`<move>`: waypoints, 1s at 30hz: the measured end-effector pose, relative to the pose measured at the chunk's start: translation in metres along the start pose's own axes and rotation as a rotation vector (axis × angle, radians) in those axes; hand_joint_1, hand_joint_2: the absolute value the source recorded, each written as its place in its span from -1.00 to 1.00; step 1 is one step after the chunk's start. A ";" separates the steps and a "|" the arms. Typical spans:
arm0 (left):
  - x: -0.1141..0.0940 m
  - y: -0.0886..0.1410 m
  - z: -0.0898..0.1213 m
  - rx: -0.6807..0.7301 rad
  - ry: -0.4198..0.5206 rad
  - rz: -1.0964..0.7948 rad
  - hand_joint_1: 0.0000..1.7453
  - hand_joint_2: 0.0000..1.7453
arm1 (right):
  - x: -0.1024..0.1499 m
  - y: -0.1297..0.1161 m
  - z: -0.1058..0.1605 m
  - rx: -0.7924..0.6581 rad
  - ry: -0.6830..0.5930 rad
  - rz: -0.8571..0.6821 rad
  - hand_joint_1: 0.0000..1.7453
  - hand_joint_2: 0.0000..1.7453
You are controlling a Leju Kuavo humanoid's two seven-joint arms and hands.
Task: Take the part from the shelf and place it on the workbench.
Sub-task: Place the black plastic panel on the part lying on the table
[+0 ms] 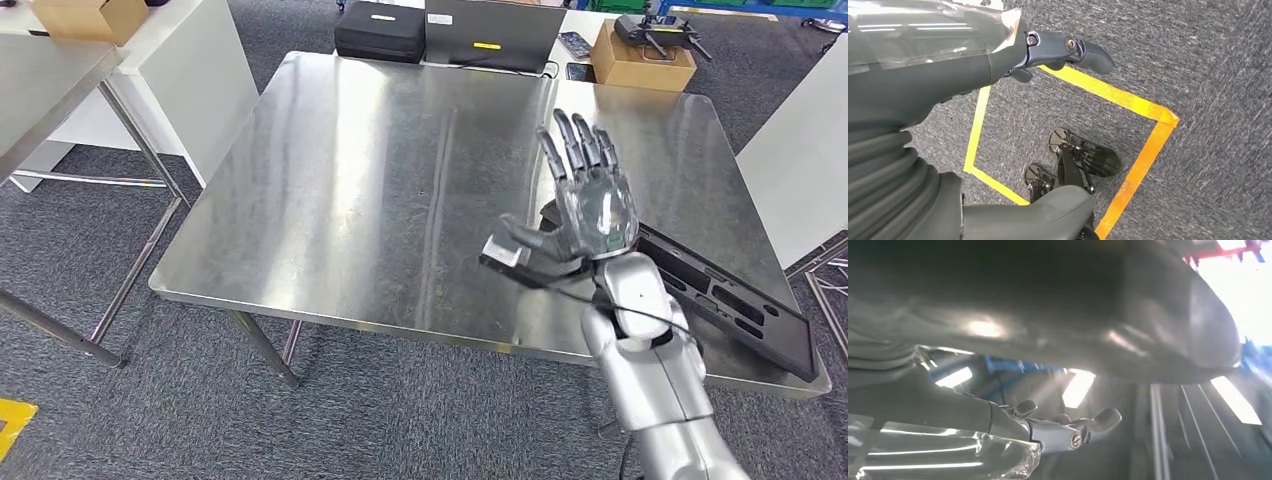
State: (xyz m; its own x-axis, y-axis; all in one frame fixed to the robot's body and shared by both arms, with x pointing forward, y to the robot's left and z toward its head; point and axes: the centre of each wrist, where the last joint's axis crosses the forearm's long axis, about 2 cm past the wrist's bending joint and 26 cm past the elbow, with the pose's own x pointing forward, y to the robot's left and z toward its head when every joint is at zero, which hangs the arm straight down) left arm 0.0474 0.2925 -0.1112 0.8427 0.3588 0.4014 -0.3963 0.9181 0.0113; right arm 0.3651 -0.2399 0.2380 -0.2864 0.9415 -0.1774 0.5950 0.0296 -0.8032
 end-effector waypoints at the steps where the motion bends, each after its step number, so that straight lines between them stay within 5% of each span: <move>1: 0.000 0.000 0.000 0.004 0.002 0.005 -1.00 -1.00 | 0.009 -0.004 0.015 -0.047 -0.013 0.002 -1.00 -1.00; 10: -0.002 0.001 0.001 0.032 0.024 0.050 -1.00 -1.00 | 0.049 -0.041 0.125 -0.202 -0.036 -0.059 -1.00 -1.00; 22: -0.004 -0.002 0.001 0.041 0.048 0.104 -1.00 -1.00 | 0.059 -0.065 0.204 -0.104 0.046 -0.220 -1.00 -1.00; 30: -0.006 -0.008 0.002 0.025 0.051 0.097 -1.00 -1.00 | 0.058 -0.073 0.225 -0.056 0.051 -0.225 -1.00 -1.00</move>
State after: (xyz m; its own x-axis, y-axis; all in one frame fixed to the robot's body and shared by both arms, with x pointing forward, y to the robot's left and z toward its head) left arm 0.0446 0.2826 -0.1114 0.8173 0.4540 0.3548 -0.4850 0.8745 -0.0018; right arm 0.1362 -0.2635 0.1579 -0.3789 0.9248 0.0328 0.5614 0.2579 -0.7863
